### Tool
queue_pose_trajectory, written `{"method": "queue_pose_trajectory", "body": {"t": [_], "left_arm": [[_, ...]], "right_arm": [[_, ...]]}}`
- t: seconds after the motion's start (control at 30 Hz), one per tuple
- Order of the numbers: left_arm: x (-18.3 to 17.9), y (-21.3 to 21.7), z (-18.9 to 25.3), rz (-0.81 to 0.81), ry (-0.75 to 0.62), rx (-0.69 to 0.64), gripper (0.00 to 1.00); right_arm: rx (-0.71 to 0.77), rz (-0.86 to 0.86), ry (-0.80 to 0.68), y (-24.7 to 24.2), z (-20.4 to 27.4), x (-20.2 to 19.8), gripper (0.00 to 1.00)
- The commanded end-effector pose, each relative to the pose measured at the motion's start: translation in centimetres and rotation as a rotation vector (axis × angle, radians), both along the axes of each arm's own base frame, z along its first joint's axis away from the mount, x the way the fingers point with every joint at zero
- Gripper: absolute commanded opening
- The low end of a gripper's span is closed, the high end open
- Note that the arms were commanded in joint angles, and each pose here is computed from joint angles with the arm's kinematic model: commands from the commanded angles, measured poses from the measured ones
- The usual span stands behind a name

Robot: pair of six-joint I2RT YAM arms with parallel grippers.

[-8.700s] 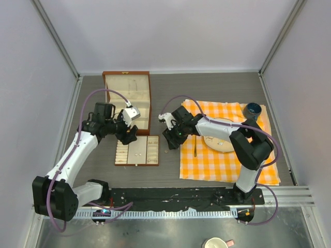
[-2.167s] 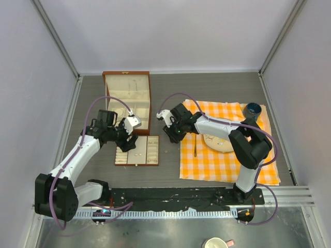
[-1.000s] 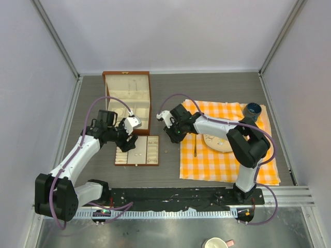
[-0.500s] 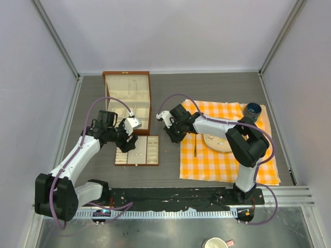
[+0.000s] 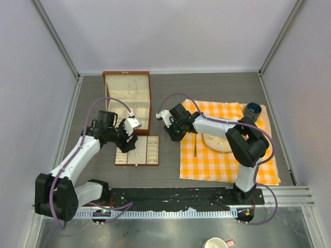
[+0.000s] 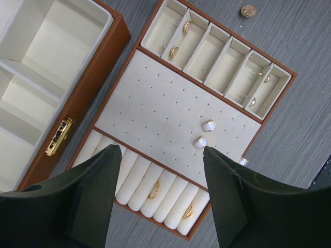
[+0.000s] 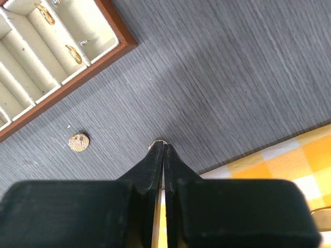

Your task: Organize the mixed jewelry

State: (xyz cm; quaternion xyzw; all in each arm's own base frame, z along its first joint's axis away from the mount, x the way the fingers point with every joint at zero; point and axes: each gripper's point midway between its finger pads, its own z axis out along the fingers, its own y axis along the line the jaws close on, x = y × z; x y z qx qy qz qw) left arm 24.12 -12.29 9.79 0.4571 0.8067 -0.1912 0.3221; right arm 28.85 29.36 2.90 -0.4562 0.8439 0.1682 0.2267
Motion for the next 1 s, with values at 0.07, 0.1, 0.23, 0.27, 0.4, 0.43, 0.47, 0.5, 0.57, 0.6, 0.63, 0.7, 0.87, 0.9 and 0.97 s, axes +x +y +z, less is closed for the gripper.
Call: {"method": "queue_pose_trajectory", "body": {"t": [0.07, 0.1, 0.23, 0.27, 0.4, 0.43, 0.47, 0.5, 0.57, 0.6, 0.63, 0.7, 0.87, 0.9, 0.97], "left_arm": [[0.6, -0.2, 0.9, -0.007, -0.048, -0.017, 0.69], [0.6, -0.2, 0.9, -0.006, -0.048, -0.017, 0.69], [0.6, -0.3, 1.1, -0.009, -0.049, -0.026, 0.69], [0.6, -0.4, 1.0, -0.009, -0.043, -0.028, 0.69], [0.3, -1.1, 1.3, -0.011, -0.028, -0.074, 0.69], [0.4, -1.5, 1.6, -0.016, -0.032, -0.099, 0.69], [0.3, -1.8, 1.8, -0.008, -0.022, -0.124, 0.68], [0.5, -2.0, 2.1, -0.009, -0.033, -0.141, 0.68], [0.5, -2.6, 2.6, -0.010, -0.027, -0.177, 0.68], [0.7, -2.7, 3.0, -0.011, -0.041, -0.188, 0.68], [0.8, -2.9, 3.1, -0.012, -0.040, -0.196, 0.68], [0.9, -3.2, 3.6, -0.019, -0.045, -0.217, 0.68], [1.0, -4.4, 4.8, -0.031, -0.040, -0.299, 0.66], [1.2, -4.9, 5.4, -0.024, -0.038, -0.339, 0.66], [1.5, -5.5, 6.0, -0.018, -0.041, -0.380, 0.66]], "right_arm": [[0.032, -0.001, -0.050, 1.0, 1.4, 1.5, 0.04], [0.032, -0.001, -0.050, 1.0, 1.4, 1.5, 0.02], [0.033, 0.000, -0.047, 1.0, 1.4, 1.4, 0.01], [0.036, 0.002, -0.047, 1.0, 1.5, 1.4, 0.01], [0.053, 0.007, -0.051, 1.2, 2.7, 1.3, 0.01], [0.062, 0.007, -0.053, 1.3, 3.1, 1.3, 0.01], [0.070, 0.005, -0.055, 1.5, 3.7, 1.4, 0.01], [0.087, 0.009, -0.058, 1.7, 4.5, 1.4, 0.01], [0.107, 0.007, -0.057, 2.1, 5.6, 1.4, 0.01], [0.123, 0.010, -0.050, 2.2, 6.1, 1.3, 0.01], [0.132, 0.009, -0.053, 2.3, 6.7, 1.4, 0.01], [0.151, 0.011, -0.045, 2.6, 7.5, 1.2, 0.01], [0.220, -0.001, -0.012, 2.9, 9.7, 1.2, 0.01], [0.238, -0.008, 0.003, 3.0, 10.1, 1.1, 0.01], [0.299, -0.008, 0.028, 3.3, 11.8, 1.5, 0.01]]}}
